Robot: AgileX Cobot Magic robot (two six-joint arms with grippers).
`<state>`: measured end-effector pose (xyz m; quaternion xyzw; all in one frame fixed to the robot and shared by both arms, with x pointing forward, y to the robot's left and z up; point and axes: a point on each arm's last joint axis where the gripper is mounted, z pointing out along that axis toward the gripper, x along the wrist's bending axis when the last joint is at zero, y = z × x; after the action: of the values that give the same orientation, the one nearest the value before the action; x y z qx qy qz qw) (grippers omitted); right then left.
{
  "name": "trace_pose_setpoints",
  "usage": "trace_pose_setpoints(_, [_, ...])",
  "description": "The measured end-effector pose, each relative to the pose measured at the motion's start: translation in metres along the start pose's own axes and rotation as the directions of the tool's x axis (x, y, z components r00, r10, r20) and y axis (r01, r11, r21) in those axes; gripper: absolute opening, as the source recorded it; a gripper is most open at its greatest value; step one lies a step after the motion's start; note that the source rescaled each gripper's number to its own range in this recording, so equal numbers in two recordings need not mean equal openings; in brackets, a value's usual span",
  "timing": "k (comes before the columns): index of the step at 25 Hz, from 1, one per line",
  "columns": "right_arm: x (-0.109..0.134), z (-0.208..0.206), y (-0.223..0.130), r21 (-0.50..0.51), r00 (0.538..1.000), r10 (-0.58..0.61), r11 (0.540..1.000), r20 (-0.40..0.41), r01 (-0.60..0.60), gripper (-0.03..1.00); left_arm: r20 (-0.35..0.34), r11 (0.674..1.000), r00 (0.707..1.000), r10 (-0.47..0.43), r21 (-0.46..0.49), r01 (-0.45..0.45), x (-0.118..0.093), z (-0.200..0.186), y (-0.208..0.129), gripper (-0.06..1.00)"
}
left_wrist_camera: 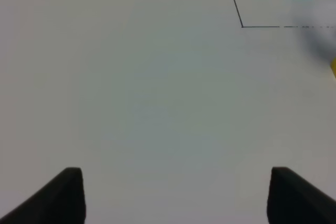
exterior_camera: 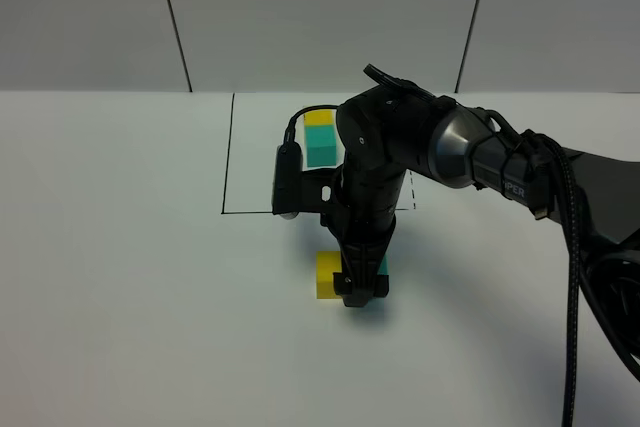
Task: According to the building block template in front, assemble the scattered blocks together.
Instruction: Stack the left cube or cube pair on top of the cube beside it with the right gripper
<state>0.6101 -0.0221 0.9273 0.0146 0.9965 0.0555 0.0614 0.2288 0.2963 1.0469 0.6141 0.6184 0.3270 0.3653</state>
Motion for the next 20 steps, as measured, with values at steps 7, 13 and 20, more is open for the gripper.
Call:
trace_pose_setpoints(7, [0.002,0.031,-0.001,0.027,0.999,0.001,1.0,-0.043,0.0,0.95,0.0,1.0,1.0,0.0,0.0,0.0,0.0,0.0,0.0,0.59])
trace_pose_setpoints(13, [0.001,0.035,-0.001,0.022,0.999,0.0,1.0,-0.041,0.001,0.89,0.0,1.0,1.0,0.0,0.0,0.0,0.0,0.0,0.0,0.59])
trace_pose_setpoints(20, [0.002,0.039,0.001,0.01,0.999,0.012,1.0,-0.05,-0.012,0.72,0.0,1.0,1.0,0.0,0.0,0.0,0.0,0.0,0.0,0.59])
